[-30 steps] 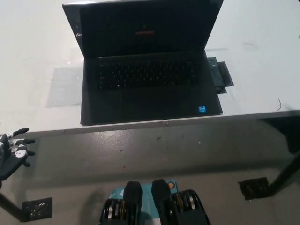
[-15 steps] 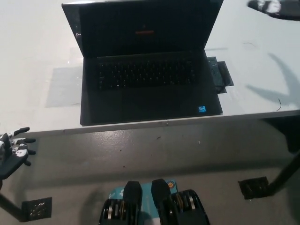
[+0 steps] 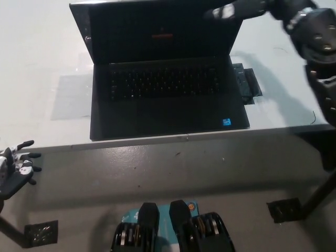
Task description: The robot uses its right hand to push down on the lid of a laptop kept in the middle of the desk to close it
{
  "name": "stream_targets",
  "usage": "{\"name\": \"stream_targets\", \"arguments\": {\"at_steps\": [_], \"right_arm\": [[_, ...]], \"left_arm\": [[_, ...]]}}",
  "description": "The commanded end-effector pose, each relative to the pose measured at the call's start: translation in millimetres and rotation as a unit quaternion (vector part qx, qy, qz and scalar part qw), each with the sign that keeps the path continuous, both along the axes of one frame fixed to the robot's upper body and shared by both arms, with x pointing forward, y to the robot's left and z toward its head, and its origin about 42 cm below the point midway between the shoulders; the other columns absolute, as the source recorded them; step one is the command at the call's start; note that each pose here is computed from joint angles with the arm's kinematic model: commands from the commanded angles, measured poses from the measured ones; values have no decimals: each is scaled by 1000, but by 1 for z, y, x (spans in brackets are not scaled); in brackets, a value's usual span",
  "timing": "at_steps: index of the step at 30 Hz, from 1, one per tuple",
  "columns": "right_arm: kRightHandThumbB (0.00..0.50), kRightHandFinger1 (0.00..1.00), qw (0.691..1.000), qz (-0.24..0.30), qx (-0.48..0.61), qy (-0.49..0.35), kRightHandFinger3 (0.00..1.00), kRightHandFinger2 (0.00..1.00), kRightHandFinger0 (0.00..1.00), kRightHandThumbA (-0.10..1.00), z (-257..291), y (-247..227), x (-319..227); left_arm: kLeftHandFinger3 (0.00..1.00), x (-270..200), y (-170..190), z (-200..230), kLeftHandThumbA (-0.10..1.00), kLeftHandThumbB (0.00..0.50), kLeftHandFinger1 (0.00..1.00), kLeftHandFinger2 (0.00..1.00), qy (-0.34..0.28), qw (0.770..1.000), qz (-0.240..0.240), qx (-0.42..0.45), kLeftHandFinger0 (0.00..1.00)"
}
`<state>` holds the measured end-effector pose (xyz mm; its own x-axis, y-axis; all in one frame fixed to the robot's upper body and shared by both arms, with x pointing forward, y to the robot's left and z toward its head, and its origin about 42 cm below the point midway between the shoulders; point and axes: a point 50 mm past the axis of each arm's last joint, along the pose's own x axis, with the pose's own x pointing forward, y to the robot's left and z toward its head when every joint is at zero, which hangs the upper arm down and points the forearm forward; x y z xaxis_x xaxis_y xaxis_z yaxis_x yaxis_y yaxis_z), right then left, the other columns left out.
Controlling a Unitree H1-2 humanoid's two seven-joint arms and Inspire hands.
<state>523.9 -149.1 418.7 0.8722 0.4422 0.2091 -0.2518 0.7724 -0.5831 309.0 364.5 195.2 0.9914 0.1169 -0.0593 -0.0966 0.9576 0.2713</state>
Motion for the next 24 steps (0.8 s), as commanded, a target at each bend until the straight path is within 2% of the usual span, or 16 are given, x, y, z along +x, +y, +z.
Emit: {"name": "stream_targets", "arguments": {"at_steps": [1, 2, 5, 6, 10, 14, 17, 18, 20, 24], "right_arm": [[470, 1000, 994, 46, -52, -88, 989, 895, 1000, 1000, 39, 35, -3], [475, 1000, 994, 47, -52, -87, 988, 895, 1000, 1000, 39, 38, -3], [430, 1000, 993, 61, -52, -88, 1000, 912, 1000, 1000, 33, 46, -2], [446, 1000, 992, 59, -60, -91, 1000, 915, 1000, 1000, 33, 47, -1], [456, 1000, 991, 53, -76, -92, 1000, 923, 1000, 1000, 28, 51, 7], [421, 1000, 991, 45, -99, -82, 1000, 929, 1000, 1000, 27, 54, 14], [425, 1000, 991, 44, -98, -76, 1000, 927, 1000, 1000, 24, 54, 16], [399, 1000, 991, 49, -98, -74, 1000, 934, 1000, 1000, 19, 54, 18], [387, 1000, 990, 50, -104, -76, 1000, 932, 1000, 1000, 15, 54, 19], [402, 1000, 989, 49, -112, -79, 1000, 953, 1000, 1000, 11, 50, 21]], "left_arm": [[816, 5, 3, 23, 162, 3, 530, 671, -25, 999, -17, 28, 417], [815, 5, 3, 23, 164, 4, 532, 672, -24, 999, -16, 29, 419], [817, 6, 4, 25, 168, 0, 536, 674, -28, 999, -20, 32, 434], [813, 7, 3, 26, 167, 0, 528, 665, -30, 999, -22, 32, 425], [800, 8, 3, 27, 168, 3, 520, 654, -33, 999, -25, 33, 415], [797, 9, 2, 29, 181, 7, 519, 660, -35, 999, -27, 30, 409], [809, 9, 2, 30, 176, 3, 522, 677, -34, 998, -28, 34, 406], [811, 9, 2, 30, 179, 6, 525, 680, -33, 998, -28, 36, 411], [808, 8, 2, 30, 177, 6, 503, 663, -33, 998, -29, 35, 391], [792, 9, 1, 30, 182, 13, 505, 652, -30, 999, -27, 36, 395]]}}
